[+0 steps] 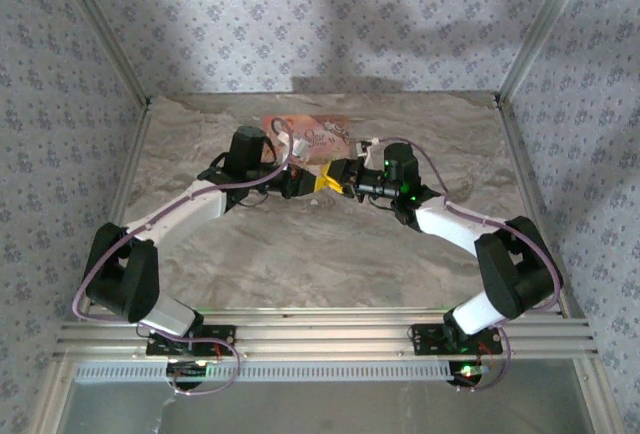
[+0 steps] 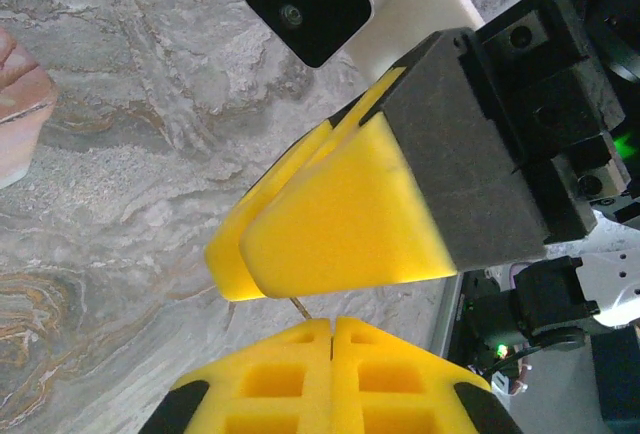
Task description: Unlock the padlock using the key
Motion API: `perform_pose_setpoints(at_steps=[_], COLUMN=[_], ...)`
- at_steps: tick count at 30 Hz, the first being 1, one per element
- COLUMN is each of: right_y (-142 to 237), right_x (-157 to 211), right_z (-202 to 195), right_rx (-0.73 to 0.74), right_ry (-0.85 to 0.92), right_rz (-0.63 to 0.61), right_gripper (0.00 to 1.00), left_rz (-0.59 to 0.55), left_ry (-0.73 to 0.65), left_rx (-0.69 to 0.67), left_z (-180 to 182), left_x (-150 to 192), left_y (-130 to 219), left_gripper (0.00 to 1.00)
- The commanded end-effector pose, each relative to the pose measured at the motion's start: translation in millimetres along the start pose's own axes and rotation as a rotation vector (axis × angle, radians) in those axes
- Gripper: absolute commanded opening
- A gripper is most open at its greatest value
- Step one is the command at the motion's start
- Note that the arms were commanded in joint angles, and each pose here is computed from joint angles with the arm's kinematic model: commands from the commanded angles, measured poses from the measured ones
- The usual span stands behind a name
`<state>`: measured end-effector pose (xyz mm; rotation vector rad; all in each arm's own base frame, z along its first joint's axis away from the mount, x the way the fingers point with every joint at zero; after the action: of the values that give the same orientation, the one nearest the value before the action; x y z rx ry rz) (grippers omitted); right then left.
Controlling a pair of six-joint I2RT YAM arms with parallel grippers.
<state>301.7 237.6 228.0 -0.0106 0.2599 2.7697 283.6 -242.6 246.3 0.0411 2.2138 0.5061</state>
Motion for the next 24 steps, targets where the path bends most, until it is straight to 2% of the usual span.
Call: perform_pose_setpoints(at_steps=[1, 5, 12, 14, 16, 18, 20, 24], right_y=[-3.0, -1.5, 10.9, 18.5, 30.9, 44.6, 56.6, 69.5], right_x=[-0.3, -0.7, -0.4, 0.3, 3.1, 6.8, 8.9, 14.1], right_z=[12.4, 13.8, 22.6, 31.2, 40.0, 50.2, 59.4, 67.0], right_rx=[-0.046, -0.045, 0.040, 0.097, 0.226, 0.371, 0.477, 0.572], right_ry=[0.026, 0.024, 0.061, 0.102, 0.158, 0.227, 0.268, 0.300], right_rz=[0.015, -0.002, -0.089, -0.124, -0.175, -0.232, -0.288, -0.368], right_gripper=[0.16, 0.01, 0.00, 0.00, 0.00, 0.00, 0.00, 0.00], left_rz=[-0.029, -0.025, -0.022, -0.029, -0.037, -0.041, -0.047, -0.094], left_ry=[-0.018, -0.005, -0.059, -0.088, -0.145, -0.230, -0.331, -0.496], left_rx=[0.009, -0.004, -0.091, -0.131, -0.180, -0.231, -0.288, -0.355], left_z=[-3.6, 0.3, -0.2, -0.9, -5.2, -12.6, -21.9, -39.7], left_x=[-3.6, -1.8, -3.3, -5.0, -7.5, -8.4, -8.7, -10.3], left_y=[6.6, 5.4, 12.4, 16.0, 19.4, 19.7, 17.3, 10.3], left_gripper=[0.00, 0.00, 0.04, 0.15, 0.29, 0.38, 0.43, 0.44])
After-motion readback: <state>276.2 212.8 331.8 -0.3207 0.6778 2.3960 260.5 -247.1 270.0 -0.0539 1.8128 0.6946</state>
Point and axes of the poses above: each hand's point on the last joint's axis, 136 mm out from that joint toward the fingers, its own y axis back along the fingers, its own z axis along the line the jaws close on, x = y × z, the point moved 7 cm from there along y, back along the fingers, and after that the axes turned 6 degrees about -y, right-handed, at the moved point
